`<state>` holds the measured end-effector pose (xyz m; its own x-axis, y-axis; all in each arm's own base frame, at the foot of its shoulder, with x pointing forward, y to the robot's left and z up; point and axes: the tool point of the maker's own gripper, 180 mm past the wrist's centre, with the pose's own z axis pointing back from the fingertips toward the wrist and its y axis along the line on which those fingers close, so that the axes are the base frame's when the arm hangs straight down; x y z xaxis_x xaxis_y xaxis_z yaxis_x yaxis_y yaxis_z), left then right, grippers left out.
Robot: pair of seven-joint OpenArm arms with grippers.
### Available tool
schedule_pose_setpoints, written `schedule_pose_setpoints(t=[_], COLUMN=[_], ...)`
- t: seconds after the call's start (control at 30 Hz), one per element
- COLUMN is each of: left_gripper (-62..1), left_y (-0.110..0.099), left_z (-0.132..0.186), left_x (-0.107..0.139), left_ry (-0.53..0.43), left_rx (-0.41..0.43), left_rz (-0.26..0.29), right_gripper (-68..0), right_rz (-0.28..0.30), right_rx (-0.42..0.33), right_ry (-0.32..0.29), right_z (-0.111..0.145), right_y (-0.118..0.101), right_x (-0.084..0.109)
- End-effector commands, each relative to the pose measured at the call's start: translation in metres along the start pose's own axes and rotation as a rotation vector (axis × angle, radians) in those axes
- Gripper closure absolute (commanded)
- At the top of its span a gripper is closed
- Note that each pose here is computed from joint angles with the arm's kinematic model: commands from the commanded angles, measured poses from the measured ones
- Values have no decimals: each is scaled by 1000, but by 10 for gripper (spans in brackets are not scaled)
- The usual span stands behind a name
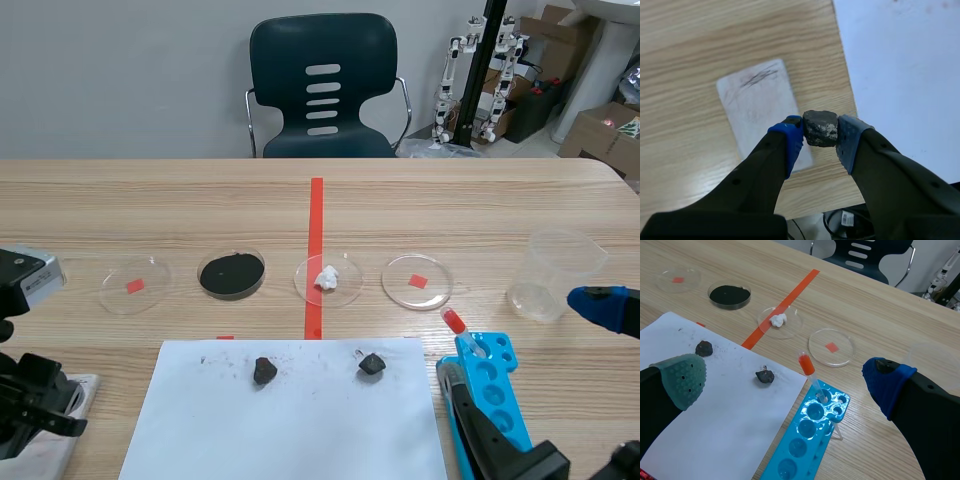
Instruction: Rub the mineral on the streak plate below the first streak
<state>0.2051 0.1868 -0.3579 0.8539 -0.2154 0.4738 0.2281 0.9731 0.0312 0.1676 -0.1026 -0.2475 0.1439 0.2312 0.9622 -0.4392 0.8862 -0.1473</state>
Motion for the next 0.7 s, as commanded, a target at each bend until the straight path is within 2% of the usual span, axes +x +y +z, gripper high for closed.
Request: schedule_pose_setpoints(t=[0.0, 0.07, 0.17, 0.27, 0.37, 0.67], left_gripper=[-66, -66, -66, -66, -65, -66], left_y=[-1, 1, 0, 0, 8, 26], left_z=[0, 0, 0, 0, 0, -10], left_x=[1, -1, -3, -12, -21, -28], left_ry=[-10, 3, 14, 63, 124, 178], left_rx=[6, 15, 11, 12, 54, 92], left_rz=[28, 66, 93, 108, 166, 206], right_gripper=[-679, -679, -679, -679, -679, -679], right_rz=[4, 4, 4, 4, 4, 4], right_rx=[1, 1, 1, 1, 1, 1], right_ry=[-27, -28, -28, -28, -28, -27], right_z=[-2, -2, -2, -2, -2, -2], right_y=[-2, -2, -2, -2, -2, -2], right_x=[6, 6, 6, 6, 6, 6])
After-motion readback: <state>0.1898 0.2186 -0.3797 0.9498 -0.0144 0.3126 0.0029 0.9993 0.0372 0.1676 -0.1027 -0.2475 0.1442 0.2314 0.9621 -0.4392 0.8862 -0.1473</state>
